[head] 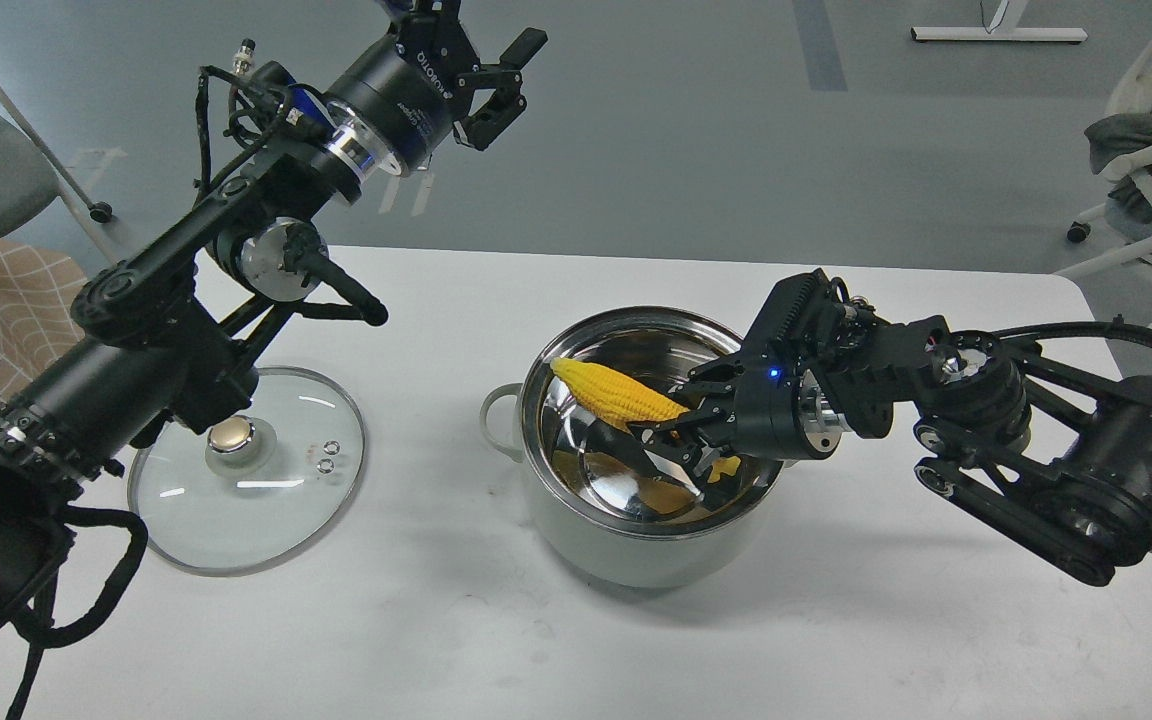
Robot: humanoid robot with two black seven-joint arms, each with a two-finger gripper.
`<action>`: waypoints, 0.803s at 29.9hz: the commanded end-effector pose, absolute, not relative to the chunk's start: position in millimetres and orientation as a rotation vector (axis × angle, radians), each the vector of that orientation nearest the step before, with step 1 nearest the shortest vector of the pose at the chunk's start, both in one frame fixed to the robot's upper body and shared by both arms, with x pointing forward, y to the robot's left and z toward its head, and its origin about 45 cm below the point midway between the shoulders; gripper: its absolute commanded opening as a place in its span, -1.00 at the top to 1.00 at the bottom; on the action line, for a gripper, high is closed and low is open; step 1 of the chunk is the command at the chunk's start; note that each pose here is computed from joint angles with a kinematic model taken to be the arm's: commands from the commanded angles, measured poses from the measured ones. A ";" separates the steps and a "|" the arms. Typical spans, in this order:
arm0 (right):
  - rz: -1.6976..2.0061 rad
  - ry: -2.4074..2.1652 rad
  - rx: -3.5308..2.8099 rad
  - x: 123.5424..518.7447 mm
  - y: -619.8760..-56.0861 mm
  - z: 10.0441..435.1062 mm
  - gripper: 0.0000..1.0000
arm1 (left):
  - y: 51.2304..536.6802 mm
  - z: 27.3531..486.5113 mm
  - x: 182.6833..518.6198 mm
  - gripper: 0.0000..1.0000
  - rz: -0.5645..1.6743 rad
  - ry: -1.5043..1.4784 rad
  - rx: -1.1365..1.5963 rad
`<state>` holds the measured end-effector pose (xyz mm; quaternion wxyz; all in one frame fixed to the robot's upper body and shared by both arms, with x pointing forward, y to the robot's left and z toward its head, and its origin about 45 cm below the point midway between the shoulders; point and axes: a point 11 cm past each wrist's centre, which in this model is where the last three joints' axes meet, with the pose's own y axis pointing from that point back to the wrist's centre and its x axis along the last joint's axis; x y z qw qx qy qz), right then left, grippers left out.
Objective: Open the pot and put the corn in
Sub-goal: 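Lower the corn into the pot and open the right gripper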
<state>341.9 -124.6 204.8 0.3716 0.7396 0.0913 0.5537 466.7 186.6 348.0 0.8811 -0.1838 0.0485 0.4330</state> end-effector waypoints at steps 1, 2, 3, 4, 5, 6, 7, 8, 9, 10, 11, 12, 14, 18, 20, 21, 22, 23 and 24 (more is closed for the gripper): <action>1.420 0.239 1.899 340.9 -124.1 204.5 0.34 | 187.2 347.9 466.8 -0.88 0.903 0.100 -0.382; 1.420 0.239 1.899 340.9 -124.1 204.5 0.32 | 187.5 348.2 466.9 -0.88 0.904 0.100 -0.384; 1.422 0.240 1.899 340.6 -123.7 204.7 0.25 | 187.5 348.2 466.9 -0.88 0.904 0.100 -0.384; 1.422 0.241 1.901 340.5 -123.7 204.7 0.21 | 187.5 348.2 466.9 -0.88 0.904 0.100 -0.384; 1.423 0.241 1.900 340.4 -124.0 205.0 0.17 | 187.5 348.2 466.9 -0.88 0.904 0.100 -0.384; 1.420 0.241 1.900 340.2 -124.8 204.4 0.10 | 187.5 348.2 466.9 -0.88 0.904 0.100 -0.384; 1.421 0.241 1.899 340.1 -125.1 204.6 0.03 | 187.5 348.2 466.9 -0.88 0.904 0.100 -0.384; 1.421 0.241 1.899 340.1 -125.1 204.6 0.00 | 187.5 348.2 466.9 -0.88 0.904 0.100 -0.384; 1.420 0.242 1.900 339.7 -125.5 204.3 -0.10 | 187.5 348.2 466.9 -0.88 0.904 0.100 -0.384; 1.420 0.242 1.900 339.7 -125.6 204.3 -0.14 | 187.5 348.2 466.9 -0.88 0.904 0.100 -0.384; 1.420 0.242 1.899 339.6 -125.9 204.6 -0.18 | 187.5 348.2 466.9 -0.88 0.904 0.100 -0.384; 1.421 0.240 1.899 339.9 -125.9 205.0 -0.26 | 187.5 348.2 466.9 -0.88 0.904 0.100 -0.384; 1.420 0.239 1.898 340.1 -126.5 205.0 -0.47 | 187.4 348.1 466.9 -0.88 0.904 0.100 -0.382; 1.429 0.233 1.900 340.3 -125.5 208.2 -0.78 | 187.8 348.6 467.0 -0.88 0.905 0.100 -0.385; 1.435 0.224 1.903 341.5 -125.2 210.9 -0.81 | 188.1 349.0 467.1 -0.88 0.905 0.101 -0.388; 1.439 0.213 1.903 343.2 -125.3 213.4 -0.92 | 188.0 349.0 467.1 -0.88 0.905 0.099 -0.386; 1.445 0.201 1.904 345.3 -125.3 216.9 -0.94 | 188.0 349.0 467.1 -0.88 0.905 0.099 -0.386; 1.445 0.201 1.904 345.3 -125.3 217.0 -0.94 | 188.0 349.0 467.1 -0.88 0.905 0.099 -0.386; 1.453 0.183 1.906 347.8 -124.9 221.2 -0.96 | 188.0 349.0 467.1 -0.88 0.905 0.099 -0.386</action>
